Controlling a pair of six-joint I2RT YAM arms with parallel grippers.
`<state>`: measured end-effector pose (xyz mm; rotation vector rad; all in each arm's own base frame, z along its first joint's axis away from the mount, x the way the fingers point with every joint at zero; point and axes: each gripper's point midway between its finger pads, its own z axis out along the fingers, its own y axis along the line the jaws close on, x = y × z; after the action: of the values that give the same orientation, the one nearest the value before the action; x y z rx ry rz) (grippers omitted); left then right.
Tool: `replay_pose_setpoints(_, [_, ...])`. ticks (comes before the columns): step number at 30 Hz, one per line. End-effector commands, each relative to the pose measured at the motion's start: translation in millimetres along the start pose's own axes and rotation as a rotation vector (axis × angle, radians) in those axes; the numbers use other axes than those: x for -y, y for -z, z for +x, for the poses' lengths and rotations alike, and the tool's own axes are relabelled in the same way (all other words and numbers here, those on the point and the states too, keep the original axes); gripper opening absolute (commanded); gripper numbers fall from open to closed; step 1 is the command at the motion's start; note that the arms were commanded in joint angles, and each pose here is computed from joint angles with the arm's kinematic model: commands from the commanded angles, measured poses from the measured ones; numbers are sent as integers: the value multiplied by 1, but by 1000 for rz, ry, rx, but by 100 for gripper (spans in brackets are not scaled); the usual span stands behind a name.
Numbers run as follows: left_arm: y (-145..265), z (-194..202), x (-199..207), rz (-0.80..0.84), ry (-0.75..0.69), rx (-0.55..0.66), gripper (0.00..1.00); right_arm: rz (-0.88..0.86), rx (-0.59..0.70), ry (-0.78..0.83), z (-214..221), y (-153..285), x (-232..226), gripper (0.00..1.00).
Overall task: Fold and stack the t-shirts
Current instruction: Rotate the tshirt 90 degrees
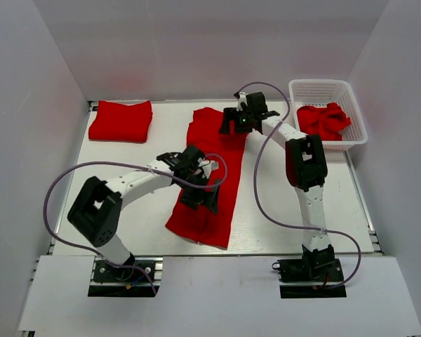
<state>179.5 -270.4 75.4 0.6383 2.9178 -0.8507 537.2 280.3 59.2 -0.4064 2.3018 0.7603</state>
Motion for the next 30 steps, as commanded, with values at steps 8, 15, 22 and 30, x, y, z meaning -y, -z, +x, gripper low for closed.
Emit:
replay_pose_setpoints(8, [104,-61,-92,-537,291,433,100,111,65,116,-15,59,-49,90])
replay_pose_setpoints(15, [162,-75,-139,-586,497,732,100,291,-55,11,56,63,-49,90])
replay_pose_setpoints(22, [121,-38,-194,-551,653,690,100,335,-155,-37,105,46,-46,90])
replay_pose_setpoints(30, [111,-32,-197,-483,620,700,100,518,-201,-81,101,16,3,90])
